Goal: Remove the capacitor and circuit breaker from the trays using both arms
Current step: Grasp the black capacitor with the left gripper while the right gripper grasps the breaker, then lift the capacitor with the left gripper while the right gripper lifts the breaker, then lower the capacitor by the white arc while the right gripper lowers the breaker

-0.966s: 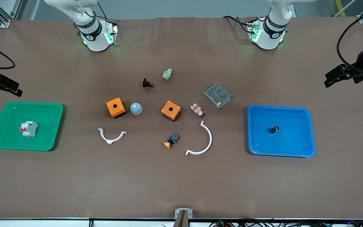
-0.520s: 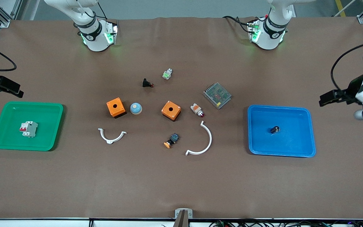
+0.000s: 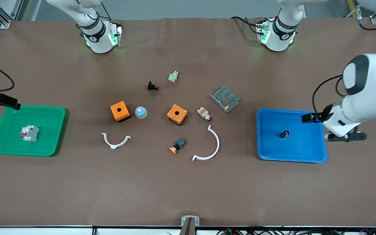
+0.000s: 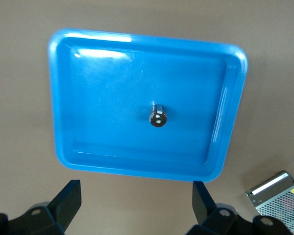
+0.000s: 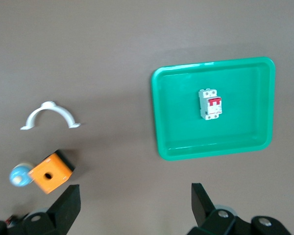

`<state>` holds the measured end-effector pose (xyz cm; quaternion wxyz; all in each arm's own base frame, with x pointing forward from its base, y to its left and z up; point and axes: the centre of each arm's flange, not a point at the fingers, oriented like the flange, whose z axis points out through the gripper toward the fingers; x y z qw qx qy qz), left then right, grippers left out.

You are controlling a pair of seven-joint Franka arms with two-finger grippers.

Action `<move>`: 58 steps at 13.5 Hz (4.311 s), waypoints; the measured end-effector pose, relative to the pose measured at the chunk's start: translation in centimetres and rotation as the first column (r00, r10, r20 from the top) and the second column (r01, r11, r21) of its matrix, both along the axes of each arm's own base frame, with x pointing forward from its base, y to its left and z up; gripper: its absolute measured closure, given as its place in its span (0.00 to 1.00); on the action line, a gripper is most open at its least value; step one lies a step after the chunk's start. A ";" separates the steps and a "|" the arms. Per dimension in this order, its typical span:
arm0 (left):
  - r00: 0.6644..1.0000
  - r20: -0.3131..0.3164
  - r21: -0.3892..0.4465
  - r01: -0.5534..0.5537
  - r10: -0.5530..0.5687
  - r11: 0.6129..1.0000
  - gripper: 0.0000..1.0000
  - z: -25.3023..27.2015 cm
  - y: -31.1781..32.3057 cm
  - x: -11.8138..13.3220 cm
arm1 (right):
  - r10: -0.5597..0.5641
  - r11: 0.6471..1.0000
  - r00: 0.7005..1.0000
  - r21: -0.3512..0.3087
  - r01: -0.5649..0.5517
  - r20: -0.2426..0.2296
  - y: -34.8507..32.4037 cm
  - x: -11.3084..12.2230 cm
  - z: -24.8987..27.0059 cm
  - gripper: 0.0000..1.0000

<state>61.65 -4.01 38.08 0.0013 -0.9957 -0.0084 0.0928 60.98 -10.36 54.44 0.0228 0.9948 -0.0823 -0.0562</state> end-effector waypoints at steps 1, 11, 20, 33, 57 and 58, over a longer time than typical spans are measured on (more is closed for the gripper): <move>1.000 -0.021 -0.004 0.007 -0.007 1.000 0.00 -1.9 -0.4 0.1 | 0.007 1.000 1.000 0.005 -0.007 -0.021 -2.2 0.6 -2.2 0.00; 0.999 0.030 -0.031 0.019 -0.018 0.999 0.30 -13.1 -1.6 -0.9 | 0.226 0.974 0.974 0.022 -0.226 0.007 -20.4 1.3 -20.9 0.00; 0.999 0.050 -0.041 0.014 -0.012 0.999 0.35 -16.6 -1.5 -0.7 | 0.243 0.969 0.970 0.040 -0.244 0.024 -19.1 0.0 -29.8 0.00; 0.995 0.102 -0.046 0.021 -0.016 0.999 0.66 -13.8 -2.0 0.3 | 0.235 0.970 0.972 0.071 -0.234 -0.001 -18.7 -0.7 -32.1 0.60; 0.854 0.050 -0.183 -0.501 0.517 0.846 0.66 -11.7 -40.1 -3.9 | 0.046 0.998 0.985 0.039 -0.040 -0.166 31.4 -3.6 -15.6 0.60; 0.849 0.072 -0.195 -0.503 0.523 0.842 0.66 -12.7 -40.5 -3.6 | 0.036 0.998 0.989 0.048 -0.029 -0.143 34.1 -4.4 -16.8 0.60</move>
